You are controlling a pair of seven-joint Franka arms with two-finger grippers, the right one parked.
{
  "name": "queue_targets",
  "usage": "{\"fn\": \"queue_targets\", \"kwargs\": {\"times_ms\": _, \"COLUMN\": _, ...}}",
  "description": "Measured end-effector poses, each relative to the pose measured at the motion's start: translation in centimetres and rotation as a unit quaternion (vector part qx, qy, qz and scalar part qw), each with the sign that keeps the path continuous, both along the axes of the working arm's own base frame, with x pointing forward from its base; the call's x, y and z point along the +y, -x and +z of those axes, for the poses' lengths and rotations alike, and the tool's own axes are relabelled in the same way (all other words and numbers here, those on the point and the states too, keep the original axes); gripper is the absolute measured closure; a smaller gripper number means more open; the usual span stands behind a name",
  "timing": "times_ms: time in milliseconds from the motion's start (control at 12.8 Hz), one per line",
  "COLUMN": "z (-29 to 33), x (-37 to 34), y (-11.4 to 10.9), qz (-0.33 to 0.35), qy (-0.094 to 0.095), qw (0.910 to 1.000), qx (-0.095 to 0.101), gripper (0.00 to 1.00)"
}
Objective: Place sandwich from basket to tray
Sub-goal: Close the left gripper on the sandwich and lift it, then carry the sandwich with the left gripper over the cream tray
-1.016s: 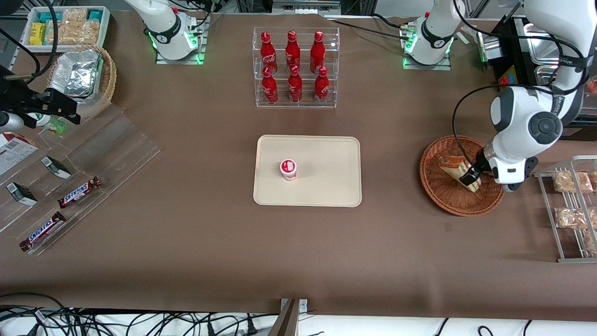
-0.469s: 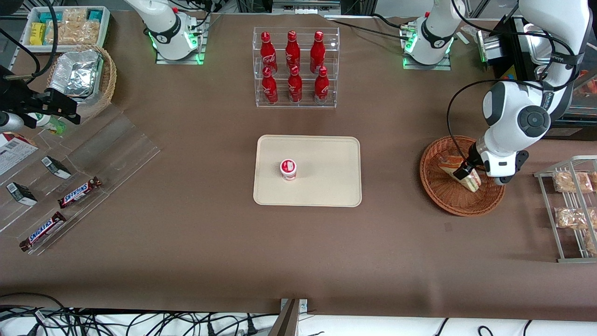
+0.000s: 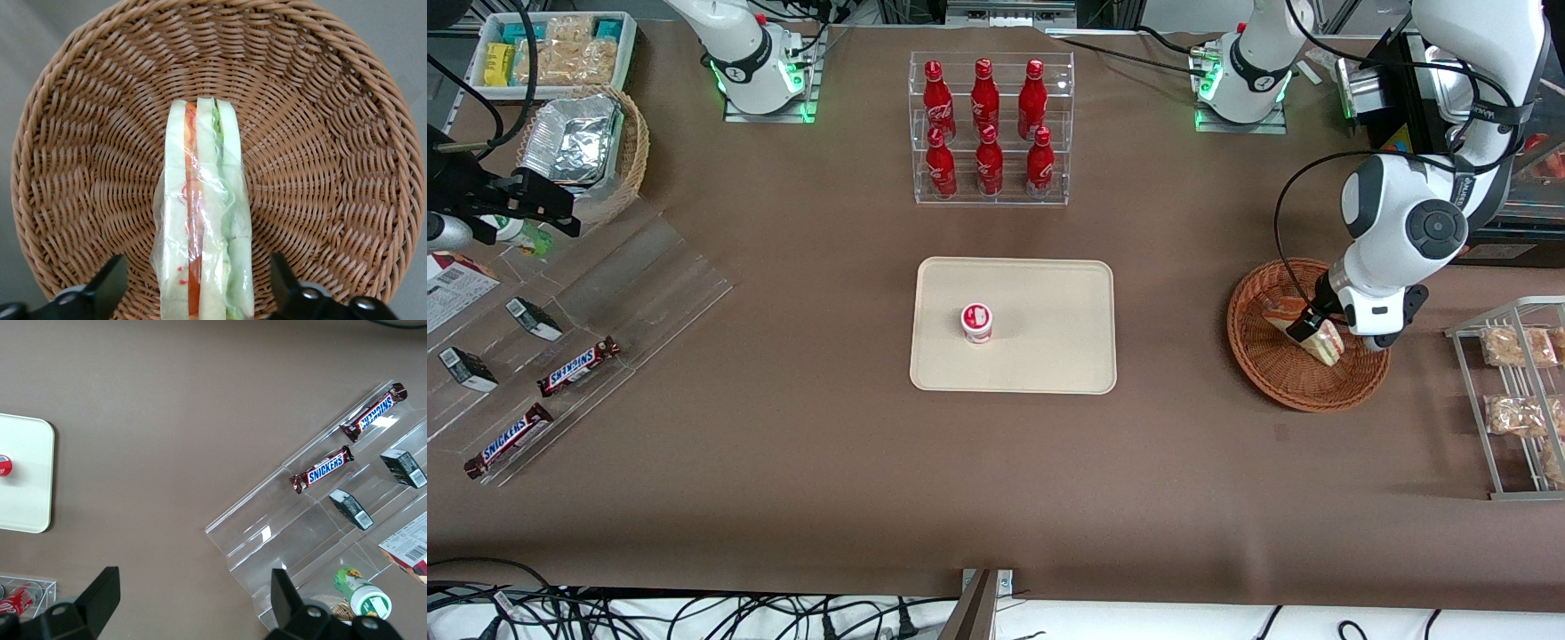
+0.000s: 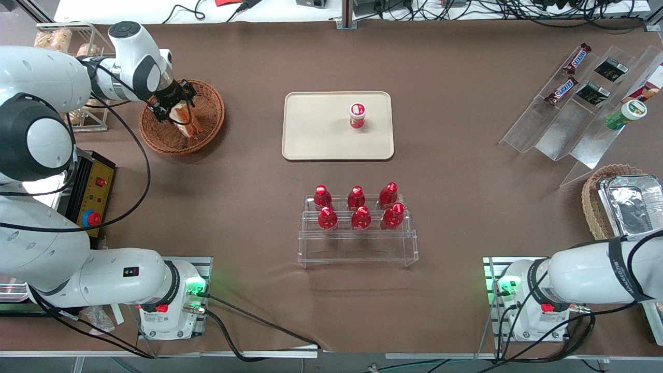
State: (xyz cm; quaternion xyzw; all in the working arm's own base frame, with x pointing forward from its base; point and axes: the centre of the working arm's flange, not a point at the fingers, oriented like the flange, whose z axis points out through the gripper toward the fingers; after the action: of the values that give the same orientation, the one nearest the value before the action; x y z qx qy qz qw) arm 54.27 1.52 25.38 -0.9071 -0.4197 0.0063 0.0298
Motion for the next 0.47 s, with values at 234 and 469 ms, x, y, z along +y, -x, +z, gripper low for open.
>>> {"fn": "queue_targets", "kwargs": {"times_ms": 234, "z": -0.07, "x": -0.01, "y": 0.03, "qz": 0.000, "qy": 0.000, "qw": 1.0000, "qx": -0.001, "gripper": 0.46}}
{"fn": "queue_targets", "kwargs": {"times_ms": 469, "z": -0.02, "x": -0.12, "y": -0.01, "qz": -0.008, "qy": -0.005, "qw": 1.0000, "qx": -0.002, "gripper": 0.56}}
